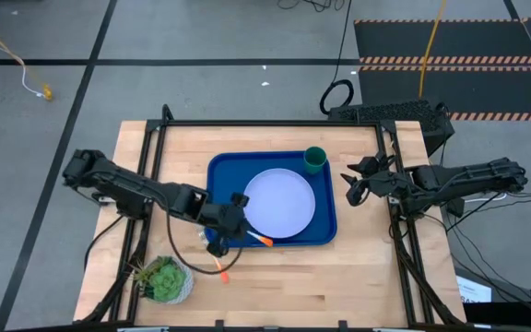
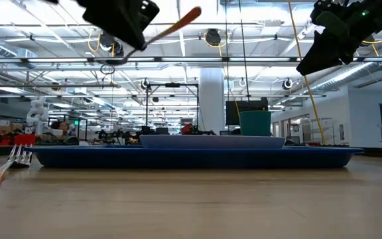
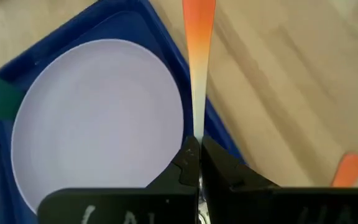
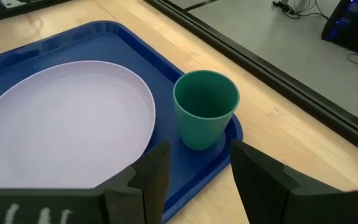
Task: Pick and place plate/cup/fork/spoon on tray
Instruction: Put the orange spoon to the left of the blue plate on the blue serving tray
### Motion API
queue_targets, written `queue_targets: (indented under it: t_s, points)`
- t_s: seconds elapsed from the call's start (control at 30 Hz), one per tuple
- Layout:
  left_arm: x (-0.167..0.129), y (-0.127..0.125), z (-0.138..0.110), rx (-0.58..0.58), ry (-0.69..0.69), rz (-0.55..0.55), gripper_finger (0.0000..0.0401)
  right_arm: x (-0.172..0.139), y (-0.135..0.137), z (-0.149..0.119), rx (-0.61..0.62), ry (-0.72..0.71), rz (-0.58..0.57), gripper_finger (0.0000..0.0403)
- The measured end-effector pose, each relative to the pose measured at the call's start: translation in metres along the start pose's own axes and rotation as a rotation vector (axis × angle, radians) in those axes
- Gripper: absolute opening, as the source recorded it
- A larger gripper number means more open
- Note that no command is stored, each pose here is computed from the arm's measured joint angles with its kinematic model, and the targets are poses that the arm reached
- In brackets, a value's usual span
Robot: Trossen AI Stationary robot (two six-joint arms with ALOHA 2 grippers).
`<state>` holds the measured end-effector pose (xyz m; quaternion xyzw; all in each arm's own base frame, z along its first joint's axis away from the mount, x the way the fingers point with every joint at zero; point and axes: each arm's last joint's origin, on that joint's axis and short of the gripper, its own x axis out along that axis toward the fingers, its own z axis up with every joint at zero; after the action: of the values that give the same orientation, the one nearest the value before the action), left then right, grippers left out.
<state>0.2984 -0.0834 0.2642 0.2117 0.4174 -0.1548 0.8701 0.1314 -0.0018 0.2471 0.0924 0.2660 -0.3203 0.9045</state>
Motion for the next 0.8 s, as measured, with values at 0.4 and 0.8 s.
queue_targets:
  t_s: [0.4, 0.8]
  points:
    - [0.009, 0.000, -0.018, 0.292, 0.089, -0.030, 0.0000, 0.000, 0.000, 0.000, -0.006, -0.003, 0.002, 0.0160]
    - [0.011, 0.020, -0.034, 0.374, 0.190, -0.040, 0.0000, 0.000, 0.001, 0.000, -0.004, 0.010, 0.023, 0.0160]
